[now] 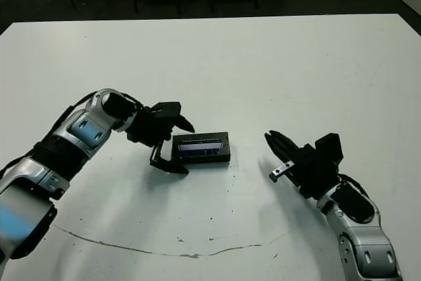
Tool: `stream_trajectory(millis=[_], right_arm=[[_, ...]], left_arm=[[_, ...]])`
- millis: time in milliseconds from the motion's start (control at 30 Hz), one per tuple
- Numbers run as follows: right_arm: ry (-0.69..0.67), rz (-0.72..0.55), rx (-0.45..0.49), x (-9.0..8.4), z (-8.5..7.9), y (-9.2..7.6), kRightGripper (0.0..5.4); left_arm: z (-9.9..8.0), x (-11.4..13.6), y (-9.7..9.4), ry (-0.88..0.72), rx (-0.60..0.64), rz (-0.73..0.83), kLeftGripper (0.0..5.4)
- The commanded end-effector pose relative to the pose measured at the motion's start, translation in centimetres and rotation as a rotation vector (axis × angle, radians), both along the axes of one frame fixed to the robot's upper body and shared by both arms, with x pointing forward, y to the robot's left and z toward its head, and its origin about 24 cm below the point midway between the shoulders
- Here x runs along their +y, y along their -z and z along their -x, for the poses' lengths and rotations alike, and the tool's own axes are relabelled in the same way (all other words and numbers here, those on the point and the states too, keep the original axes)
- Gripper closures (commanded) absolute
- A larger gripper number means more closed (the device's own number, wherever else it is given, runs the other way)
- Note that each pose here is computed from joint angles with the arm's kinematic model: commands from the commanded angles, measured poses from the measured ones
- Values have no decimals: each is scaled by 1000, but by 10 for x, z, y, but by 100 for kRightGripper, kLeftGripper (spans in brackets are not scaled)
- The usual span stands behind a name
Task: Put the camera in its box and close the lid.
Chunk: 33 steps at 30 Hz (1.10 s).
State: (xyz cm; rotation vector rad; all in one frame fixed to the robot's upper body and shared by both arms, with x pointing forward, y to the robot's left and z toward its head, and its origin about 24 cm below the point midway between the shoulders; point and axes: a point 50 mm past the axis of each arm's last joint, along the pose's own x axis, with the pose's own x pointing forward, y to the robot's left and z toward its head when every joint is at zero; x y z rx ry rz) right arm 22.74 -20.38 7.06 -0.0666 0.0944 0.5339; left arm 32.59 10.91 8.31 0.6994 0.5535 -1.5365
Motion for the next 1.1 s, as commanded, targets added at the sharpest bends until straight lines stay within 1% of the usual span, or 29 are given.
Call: stream_trajectory(millis=[33,233,333,467,567,667,767,867,967,1067,1100], right_arm=[[8,-4,24,-1,2,5,540],[17,7,29,0,3,5,540],[9,1,17,-1,2,6,540],[16,3,27,0,3,6,540],[15,-9,30,0,3,6,540],[24,11,26,1,3,6,540],[17,1,28,1,3,6,540],[18,-1,29,2,3,6,540],[14,-11,32,4,3,6,540],[27,0,38,6,3,5,540],[28,3,38,7,3,5,540]], left_arm=[[10,22,29,-65,94,-84,1],[11,35,25,-81,91,-76,1],[14,47,23,-97,77,-72,1],[19,66,19,-121,28,-91,1],[23,80,14,-137,13,-109,1],[27,93,7,-154,-13,-100,1],[29,105,-1,-214,-32,-90,1],[27,112,-21,-270,-151,-50,1],[24,110,-40,-377,-296,77,1],[26,92,-51,-578,-453,282,29],[28,85,-52,-634,-479,353,44]])
